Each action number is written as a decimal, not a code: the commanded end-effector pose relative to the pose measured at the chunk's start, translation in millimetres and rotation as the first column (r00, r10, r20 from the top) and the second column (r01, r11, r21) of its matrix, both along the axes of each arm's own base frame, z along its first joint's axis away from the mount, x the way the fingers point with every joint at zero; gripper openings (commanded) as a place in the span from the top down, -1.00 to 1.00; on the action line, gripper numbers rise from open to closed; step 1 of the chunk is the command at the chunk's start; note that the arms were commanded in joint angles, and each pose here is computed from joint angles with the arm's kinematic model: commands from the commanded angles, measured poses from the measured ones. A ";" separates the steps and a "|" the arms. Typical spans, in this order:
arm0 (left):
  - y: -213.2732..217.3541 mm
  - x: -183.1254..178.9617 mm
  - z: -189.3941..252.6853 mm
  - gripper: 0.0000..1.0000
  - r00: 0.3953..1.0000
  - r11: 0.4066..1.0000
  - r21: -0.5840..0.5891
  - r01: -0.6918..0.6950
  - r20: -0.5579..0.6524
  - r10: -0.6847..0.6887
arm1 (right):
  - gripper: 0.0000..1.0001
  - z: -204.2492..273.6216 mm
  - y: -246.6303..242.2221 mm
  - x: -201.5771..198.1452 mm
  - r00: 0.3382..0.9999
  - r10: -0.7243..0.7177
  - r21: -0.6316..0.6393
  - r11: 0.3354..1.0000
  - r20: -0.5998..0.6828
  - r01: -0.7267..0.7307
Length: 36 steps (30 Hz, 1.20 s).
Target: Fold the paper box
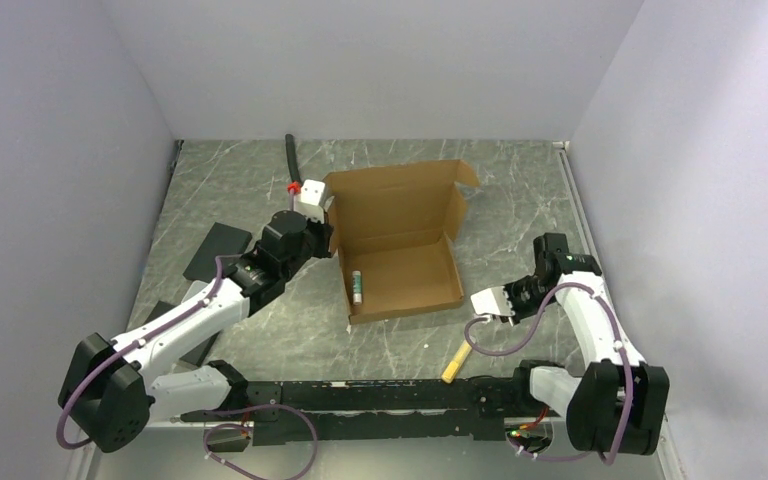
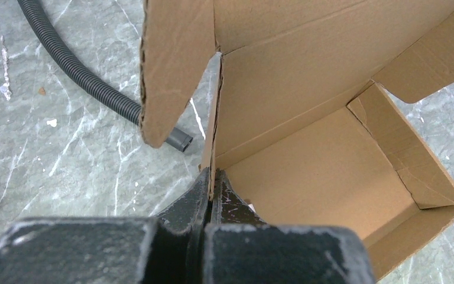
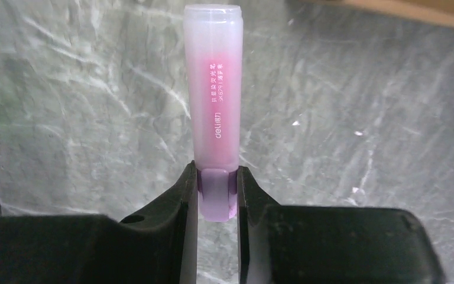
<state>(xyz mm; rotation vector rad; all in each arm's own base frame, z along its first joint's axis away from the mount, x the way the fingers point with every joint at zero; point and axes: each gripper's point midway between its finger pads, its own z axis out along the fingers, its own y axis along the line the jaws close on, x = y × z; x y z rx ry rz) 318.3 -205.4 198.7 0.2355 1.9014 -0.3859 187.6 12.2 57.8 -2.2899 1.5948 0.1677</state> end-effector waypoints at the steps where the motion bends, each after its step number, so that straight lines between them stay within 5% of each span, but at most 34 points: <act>1: -2.2 -2.4 13.4 1.00 1.000 0.999 -0.050 0.001 0.027 0.001 | 1.00 33.4 39.2 -16.2 0.996 -0.066 0.233 0.970 -0.052 0.076; 8: -8.7 -0.9 14.9 1.00 1.000 0.998 -0.064 0.015 0.012 -0.015 | 1.00 81.0 82.2 8.3 0.958 -0.242 0.493 0.821 -0.155 0.287; 17: -14.9 -1.4 14.9 1.00 1.000 0.995 -0.099 0.023 -0.006 -0.024 | 1.00 110.3 141.7 47.8 0.913 -0.314 0.612 0.678 -0.259 0.407; 25: -23.6 -0.7 14.8 1.00 0.999 0.992 -0.119 0.041 -0.018 -0.044 | 0.89 89.1 152.4 66.7 0.882 -0.408 0.564 0.682 -0.235 0.466; 30: -28.6 -0.6 12.5 1.00 0.999 0.990 -0.134 0.043 -0.026 -0.047 | 0.57 80.6 157.4 68.5 0.877 -0.421 0.553 0.686 -0.230 0.474; 36: -31.7 -1.3 9.6 1.00 0.998 0.990 -0.134 0.045 -0.034 -0.050 | -0.35 70.4 154.1 64.8 0.875 -0.431 0.543 0.691 -0.221 0.478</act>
